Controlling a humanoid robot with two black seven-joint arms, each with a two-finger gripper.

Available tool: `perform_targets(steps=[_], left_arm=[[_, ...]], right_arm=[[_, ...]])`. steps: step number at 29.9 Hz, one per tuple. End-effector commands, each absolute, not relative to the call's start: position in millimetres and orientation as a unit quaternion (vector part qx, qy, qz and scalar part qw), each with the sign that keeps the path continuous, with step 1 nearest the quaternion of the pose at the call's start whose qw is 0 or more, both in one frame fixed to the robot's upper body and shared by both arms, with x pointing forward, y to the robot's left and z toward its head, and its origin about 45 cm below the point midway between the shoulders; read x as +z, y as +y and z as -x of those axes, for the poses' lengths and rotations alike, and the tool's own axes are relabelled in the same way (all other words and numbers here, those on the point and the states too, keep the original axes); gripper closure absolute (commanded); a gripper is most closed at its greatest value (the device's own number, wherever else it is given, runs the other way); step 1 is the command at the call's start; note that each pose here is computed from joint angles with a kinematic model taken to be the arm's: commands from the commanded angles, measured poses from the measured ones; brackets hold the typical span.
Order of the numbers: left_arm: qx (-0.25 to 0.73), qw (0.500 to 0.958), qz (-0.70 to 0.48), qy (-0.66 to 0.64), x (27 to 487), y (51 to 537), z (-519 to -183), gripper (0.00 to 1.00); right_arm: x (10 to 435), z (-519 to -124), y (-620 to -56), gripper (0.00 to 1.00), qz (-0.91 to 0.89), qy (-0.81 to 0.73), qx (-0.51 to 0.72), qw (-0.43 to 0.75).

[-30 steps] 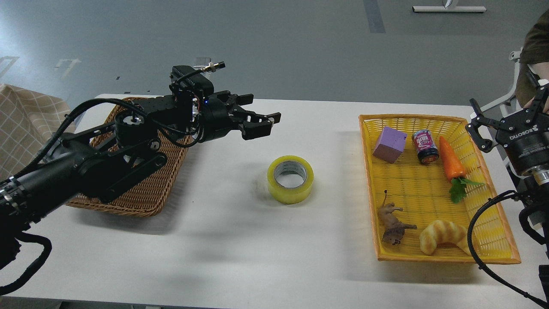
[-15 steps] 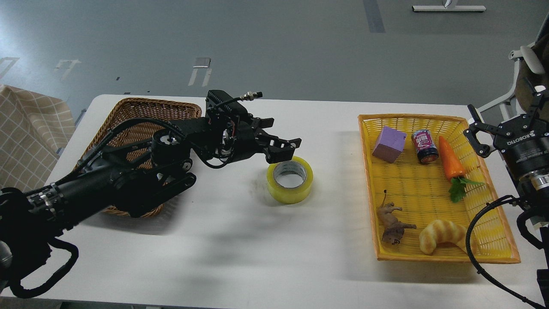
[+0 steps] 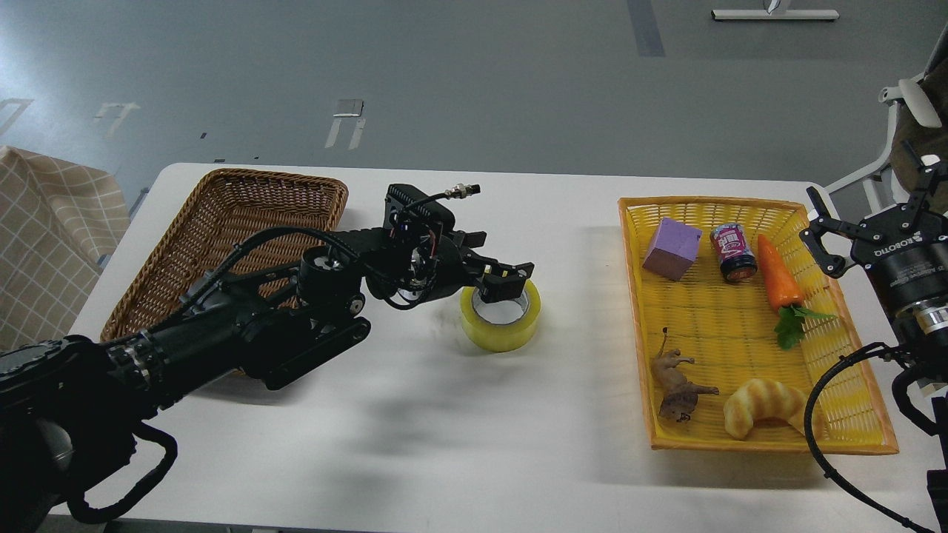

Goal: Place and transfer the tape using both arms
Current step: 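Reach the left gripper from the wicker basket toward the tape roll, then grasp the tape roll's rim with the left gripper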

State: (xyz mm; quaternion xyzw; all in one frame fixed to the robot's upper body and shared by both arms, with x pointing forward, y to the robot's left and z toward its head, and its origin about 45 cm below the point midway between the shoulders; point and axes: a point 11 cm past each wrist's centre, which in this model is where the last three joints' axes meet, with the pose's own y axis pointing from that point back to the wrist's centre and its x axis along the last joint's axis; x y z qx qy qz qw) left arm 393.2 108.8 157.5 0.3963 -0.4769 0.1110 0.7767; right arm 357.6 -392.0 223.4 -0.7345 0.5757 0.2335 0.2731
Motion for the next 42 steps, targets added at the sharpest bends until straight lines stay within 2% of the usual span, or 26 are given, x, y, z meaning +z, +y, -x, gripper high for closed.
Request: perform_targets(steps=[1, 23, 25, 27, 28, 29, 30, 31, 32, 37, 42], left_arm=[[0.111, 0.78, -0.399, -0.469, 152, 110, -391, 0.02], [0.088, 0.75, -0.465, -0.463, 121, 123, -387, 0.05], [0.089, 0.749, -0.468, -0.46, 119, 125, -388, 0.11], [0.092, 0.749, -0.468, -0.46, 118, 123, -389, 0.3], [0.091, 0.749, -0.468, -0.46, 117, 122, -389, 0.4], [0.092, 0.748, -0.472, -0.458, 115, 124, -390, 0.68], [0.092, 0.748, -0.472, -0.458, 115, 124, -390, 0.68], [0.092, 0.748, -0.475, -0.455, 113, 126, -391, 0.88], [0.09, 0.749, -0.474, -0.454, 112, 126, -391, 1.0], [0.081, 0.753, -0.466, -0.457, 111, 121, -389, 1.0], [0.087, 0.744, -0.457, -0.479, 132, 113, -403, 1.0]], right_arm=[[222, -357, -392, 0.0, 0.734, 0.576, 0.235, 0.272], [216, -354, -393, 0.0, 0.73, 0.58, 0.241, 0.269], [214, -353, -394, 0.0, 0.73, 0.581, 0.242, 0.268], [214, -352, -394, 0.0, 0.73, 0.581, 0.242, 0.267], [214, -352, -394, 0.0, 0.73, 0.581, 0.242, 0.268], [214, -352, -394, 0.0, 0.729, 0.581, 0.242, 0.267], [214, -352, -394, 0.0, 0.729, 0.581, 0.242, 0.267], [214, -352, -394, 0.0, 0.729, 0.581, 0.242, 0.267], [214, -352, -394, 0.0, 0.73, 0.581, 0.242, 0.268], [214, -352, -394, 0.0, 0.73, 0.581, 0.242, 0.268], [213, -351, -394, 0.0, 0.729, 0.581, 0.243, 0.267]])
